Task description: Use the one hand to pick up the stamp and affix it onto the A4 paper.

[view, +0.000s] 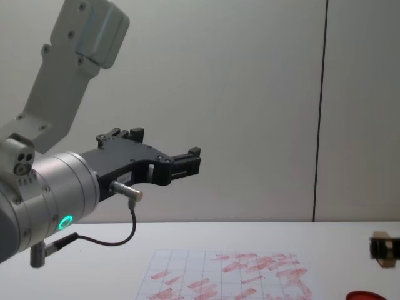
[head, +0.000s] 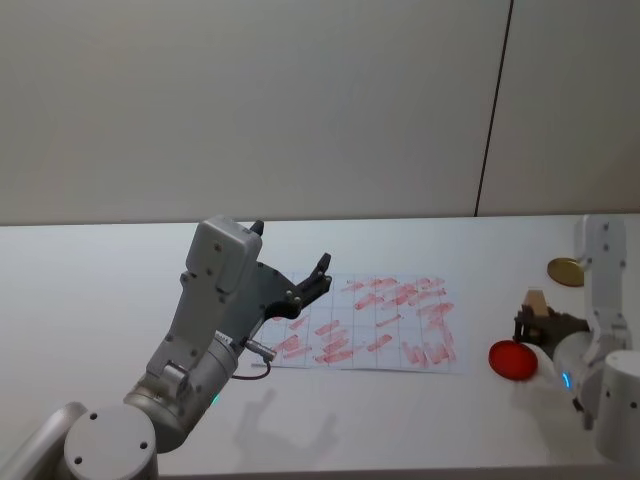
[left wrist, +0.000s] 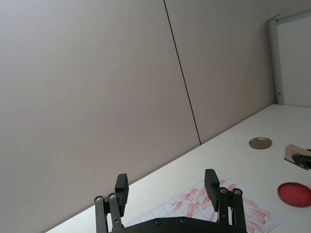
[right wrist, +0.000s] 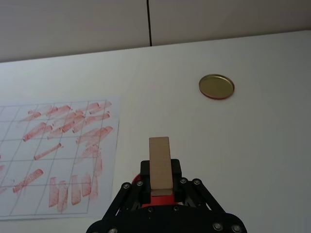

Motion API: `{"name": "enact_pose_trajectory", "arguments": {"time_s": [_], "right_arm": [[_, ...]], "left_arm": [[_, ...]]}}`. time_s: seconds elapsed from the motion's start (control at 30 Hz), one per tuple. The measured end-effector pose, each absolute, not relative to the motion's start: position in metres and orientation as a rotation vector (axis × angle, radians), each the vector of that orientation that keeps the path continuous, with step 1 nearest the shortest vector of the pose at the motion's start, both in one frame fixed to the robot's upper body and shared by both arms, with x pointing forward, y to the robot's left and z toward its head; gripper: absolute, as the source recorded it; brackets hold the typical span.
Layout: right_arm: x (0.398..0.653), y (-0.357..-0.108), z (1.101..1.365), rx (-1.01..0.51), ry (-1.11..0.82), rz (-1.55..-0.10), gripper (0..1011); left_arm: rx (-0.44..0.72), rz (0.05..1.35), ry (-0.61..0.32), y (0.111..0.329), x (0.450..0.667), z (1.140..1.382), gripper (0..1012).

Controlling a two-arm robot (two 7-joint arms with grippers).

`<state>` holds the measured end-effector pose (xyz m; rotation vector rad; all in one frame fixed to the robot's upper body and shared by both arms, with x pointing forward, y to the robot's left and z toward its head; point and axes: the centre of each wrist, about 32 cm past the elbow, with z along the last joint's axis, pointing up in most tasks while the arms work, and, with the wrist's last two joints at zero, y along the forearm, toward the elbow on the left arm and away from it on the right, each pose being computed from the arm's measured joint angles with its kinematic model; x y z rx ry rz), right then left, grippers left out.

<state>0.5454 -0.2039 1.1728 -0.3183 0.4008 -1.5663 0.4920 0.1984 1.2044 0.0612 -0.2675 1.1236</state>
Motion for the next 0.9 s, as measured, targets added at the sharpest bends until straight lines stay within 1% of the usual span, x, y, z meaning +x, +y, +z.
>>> {"name": "enact_pose_trajectory", "arguments": {"time_s": [0.3,0.63,0.67,0.73,0.8,0.83,0.9], "right_arm": [[0.543,-0.208,1.158,-0.364,0.419,-1.558,219],[0.547,-0.209,1.141,-0.396,0.437,-1.539,223],[0.548,-0.208,1.141,-0.398,0.437,-1.537,242],[0.549,-0.208,1.138,-0.402,0.44,-1.532,318],[0.549,-0.207,1.137,-0.405,0.441,-1.53,358],[0.55,-0.207,1.136,-0.407,0.441,-1.527,422],[0.551,-0.206,1.135,-0.408,0.441,-1.525,460]], "left_arm": [[0.061,1.124,-0.268,0.198,0.492,1.204,993],[0.061,1.124,-0.268,0.198,0.492,1.204,993],[0.061,1.124,-0.268,0.198,0.492,1.204,993],[0.061,1.124,-0.268,0.198,0.492,1.204,993],[0.061,1.124,-0.268,0.198,0.492,1.204,993],[0.061,1.124,-0.268,0.198,0.492,1.204,993],[0.061,1.124,-0.268,0.198,0.492,1.204,993]]}}
